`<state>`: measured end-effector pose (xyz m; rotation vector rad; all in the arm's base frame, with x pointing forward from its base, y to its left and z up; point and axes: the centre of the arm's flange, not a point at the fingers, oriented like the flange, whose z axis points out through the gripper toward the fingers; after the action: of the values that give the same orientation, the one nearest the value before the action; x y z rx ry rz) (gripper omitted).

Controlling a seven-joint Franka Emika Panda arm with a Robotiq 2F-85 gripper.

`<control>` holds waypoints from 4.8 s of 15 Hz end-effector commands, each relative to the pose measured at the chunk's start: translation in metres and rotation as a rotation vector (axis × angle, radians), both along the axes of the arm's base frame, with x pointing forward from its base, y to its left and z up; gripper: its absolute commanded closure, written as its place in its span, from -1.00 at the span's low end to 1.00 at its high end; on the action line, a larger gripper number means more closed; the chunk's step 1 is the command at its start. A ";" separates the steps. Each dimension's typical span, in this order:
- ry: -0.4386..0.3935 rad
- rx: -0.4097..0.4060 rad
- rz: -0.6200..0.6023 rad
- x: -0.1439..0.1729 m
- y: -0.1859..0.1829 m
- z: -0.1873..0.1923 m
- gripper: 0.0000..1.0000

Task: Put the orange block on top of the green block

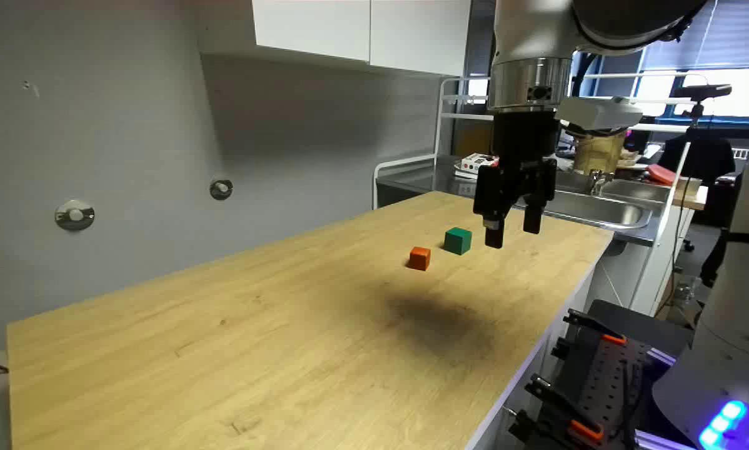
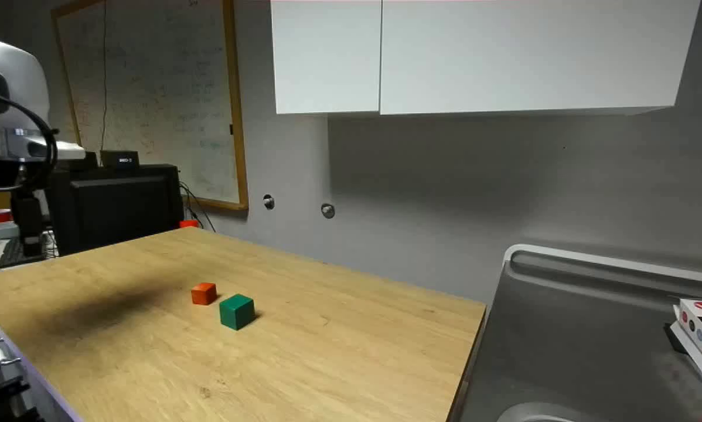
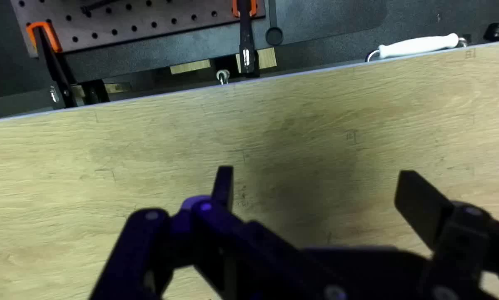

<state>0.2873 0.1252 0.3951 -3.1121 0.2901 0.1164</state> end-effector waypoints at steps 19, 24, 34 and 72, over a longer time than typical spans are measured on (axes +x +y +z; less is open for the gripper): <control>-0.073 0.013 -0.074 0.051 -0.033 -0.009 -1.00; -0.168 -0.010 -0.142 0.118 -0.066 -0.023 -1.00; -0.072 0.043 -0.200 0.231 -0.114 -0.078 -1.00; 0.071 0.148 -0.499 0.233 -0.255 -0.114 0.30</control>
<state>0.5390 -0.1216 0.2592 -2.8378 0.9829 0.2590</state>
